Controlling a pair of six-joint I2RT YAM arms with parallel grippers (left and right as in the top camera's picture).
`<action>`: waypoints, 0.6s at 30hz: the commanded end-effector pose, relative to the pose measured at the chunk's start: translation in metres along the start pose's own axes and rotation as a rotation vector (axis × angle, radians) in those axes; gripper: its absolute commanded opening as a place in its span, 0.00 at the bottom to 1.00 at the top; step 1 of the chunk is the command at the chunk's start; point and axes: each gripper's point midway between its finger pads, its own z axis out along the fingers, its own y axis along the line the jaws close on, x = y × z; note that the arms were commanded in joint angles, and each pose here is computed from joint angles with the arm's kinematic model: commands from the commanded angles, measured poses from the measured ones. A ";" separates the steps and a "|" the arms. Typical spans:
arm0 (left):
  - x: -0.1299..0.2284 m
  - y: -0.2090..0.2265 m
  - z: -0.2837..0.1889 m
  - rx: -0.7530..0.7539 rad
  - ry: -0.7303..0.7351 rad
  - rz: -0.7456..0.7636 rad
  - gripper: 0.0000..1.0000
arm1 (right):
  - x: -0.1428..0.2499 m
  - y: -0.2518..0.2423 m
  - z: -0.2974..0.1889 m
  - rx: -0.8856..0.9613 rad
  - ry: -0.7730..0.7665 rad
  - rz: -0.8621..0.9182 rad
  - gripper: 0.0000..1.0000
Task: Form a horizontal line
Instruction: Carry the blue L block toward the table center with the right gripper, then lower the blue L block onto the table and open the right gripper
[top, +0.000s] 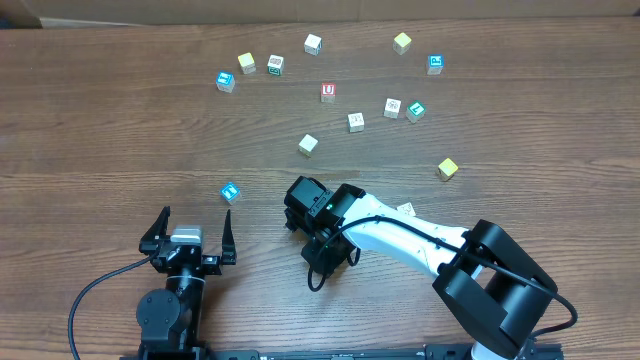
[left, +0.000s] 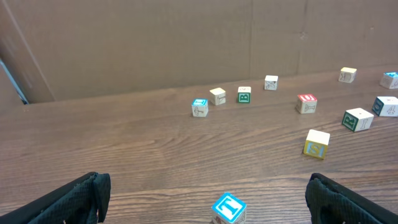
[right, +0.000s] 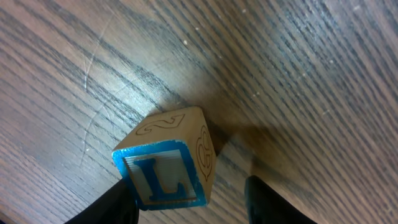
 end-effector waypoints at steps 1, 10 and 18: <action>0.000 0.002 0.000 -0.010 -0.005 0.019 0.99 | 0.000 0.000 0.002 0.009 0.000 -0.014 0.58; 0.000 0.002 0.000 -0.010 -0.005 0.019 1.00 | -0.011 0.001 -0.002 0.008 -0.035 -0.038 0.63; 0.000 0.002 0.000 -0.010 -0.005 0.019 1.00 | -0.021 0.002 -0.006 0.007 -0.067 -0.043 0.50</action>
